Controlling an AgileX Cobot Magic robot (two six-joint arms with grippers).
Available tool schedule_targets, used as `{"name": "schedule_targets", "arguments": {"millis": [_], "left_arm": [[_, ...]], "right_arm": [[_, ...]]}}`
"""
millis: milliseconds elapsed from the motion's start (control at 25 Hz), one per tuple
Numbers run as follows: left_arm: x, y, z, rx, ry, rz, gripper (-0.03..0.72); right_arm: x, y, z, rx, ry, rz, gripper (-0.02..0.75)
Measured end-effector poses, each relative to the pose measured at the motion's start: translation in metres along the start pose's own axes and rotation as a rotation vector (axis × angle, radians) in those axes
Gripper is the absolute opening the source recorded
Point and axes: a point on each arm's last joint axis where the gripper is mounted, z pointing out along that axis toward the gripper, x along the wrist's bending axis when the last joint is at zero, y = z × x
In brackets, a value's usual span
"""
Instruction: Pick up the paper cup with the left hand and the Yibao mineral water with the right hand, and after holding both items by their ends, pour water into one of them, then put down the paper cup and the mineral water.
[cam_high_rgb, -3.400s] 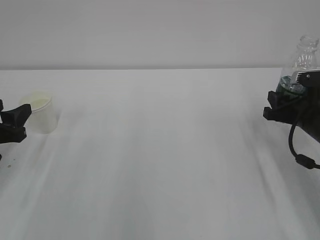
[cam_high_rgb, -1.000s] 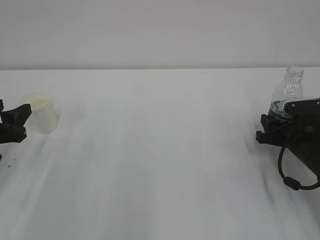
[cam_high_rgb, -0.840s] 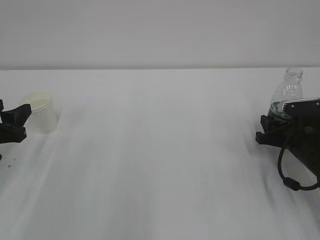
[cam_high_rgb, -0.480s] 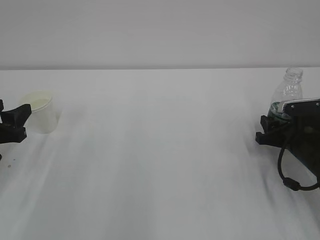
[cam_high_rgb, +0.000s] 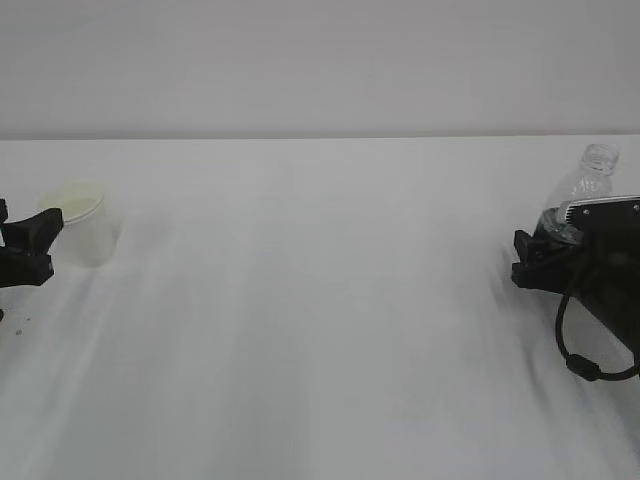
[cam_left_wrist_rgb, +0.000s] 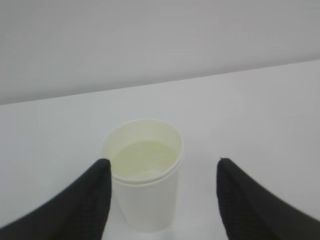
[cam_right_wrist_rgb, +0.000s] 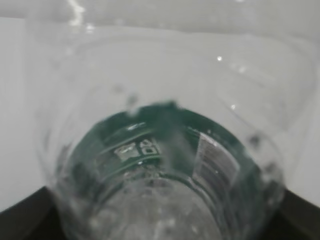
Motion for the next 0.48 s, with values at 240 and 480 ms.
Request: {"name": "schedule_targets", "arguments": {"millis": [240,480], "left_arm": [[0.0,0.0,0.0,0.0,0.0,0.0,0.475],[0.0,0.0,0.0,0.0,0.0,0.0,0.475]], "right_arm": [[0.0,0.002,0.0,-0.008,-0.001,0.0,0.605],[-0.001,0.015,-0.008,-0.045,-0.004,0.001,0.605]]}}
